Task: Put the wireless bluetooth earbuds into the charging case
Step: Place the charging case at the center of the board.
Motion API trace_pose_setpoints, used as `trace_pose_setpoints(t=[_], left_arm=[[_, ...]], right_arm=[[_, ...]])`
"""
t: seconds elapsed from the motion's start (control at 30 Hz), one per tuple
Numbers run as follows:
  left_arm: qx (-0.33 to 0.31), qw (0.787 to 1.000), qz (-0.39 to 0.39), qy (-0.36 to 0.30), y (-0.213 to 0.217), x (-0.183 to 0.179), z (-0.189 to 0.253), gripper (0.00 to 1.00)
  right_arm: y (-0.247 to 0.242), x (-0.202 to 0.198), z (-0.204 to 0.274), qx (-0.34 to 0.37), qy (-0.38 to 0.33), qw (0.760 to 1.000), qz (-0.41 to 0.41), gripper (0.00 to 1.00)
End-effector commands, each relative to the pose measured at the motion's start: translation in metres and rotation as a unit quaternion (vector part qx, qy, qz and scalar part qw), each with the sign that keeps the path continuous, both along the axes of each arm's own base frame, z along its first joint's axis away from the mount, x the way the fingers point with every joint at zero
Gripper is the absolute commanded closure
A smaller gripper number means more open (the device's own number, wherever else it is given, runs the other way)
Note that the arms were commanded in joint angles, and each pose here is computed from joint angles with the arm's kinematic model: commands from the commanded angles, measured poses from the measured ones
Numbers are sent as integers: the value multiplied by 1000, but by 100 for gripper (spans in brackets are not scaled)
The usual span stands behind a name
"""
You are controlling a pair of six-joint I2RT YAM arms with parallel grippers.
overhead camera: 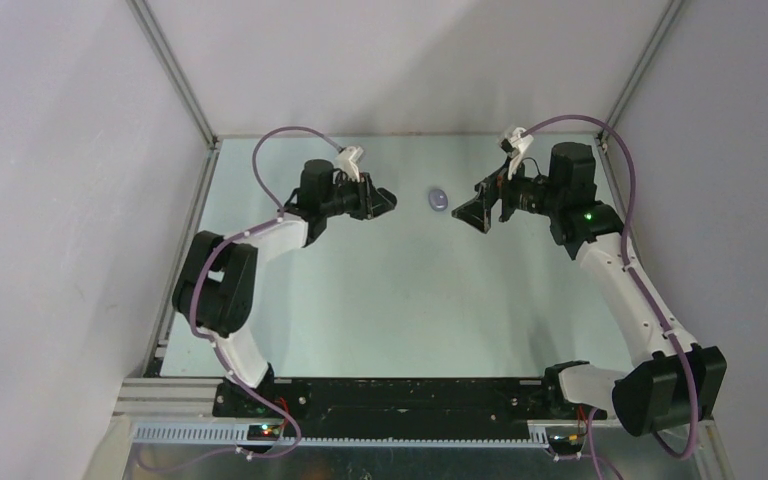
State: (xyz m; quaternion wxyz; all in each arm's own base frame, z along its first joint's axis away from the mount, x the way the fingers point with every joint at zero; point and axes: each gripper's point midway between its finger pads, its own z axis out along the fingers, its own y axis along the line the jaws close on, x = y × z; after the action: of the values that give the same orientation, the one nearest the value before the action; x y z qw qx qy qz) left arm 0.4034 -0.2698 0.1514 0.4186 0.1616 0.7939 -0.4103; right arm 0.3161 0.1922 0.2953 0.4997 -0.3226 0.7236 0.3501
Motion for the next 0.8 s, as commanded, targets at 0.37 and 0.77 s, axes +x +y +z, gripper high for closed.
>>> trace_pose_setpoints(t=[0.37,0.77], left_arm=[[-36,995,59,68,-9,40,-19,94],[-11,989,71,126,-12,52,-61,87]], right_arm=[[-1,-3,15,8,-29,1000,5,1],[2,0,4,10,-8,1000,14,1]])
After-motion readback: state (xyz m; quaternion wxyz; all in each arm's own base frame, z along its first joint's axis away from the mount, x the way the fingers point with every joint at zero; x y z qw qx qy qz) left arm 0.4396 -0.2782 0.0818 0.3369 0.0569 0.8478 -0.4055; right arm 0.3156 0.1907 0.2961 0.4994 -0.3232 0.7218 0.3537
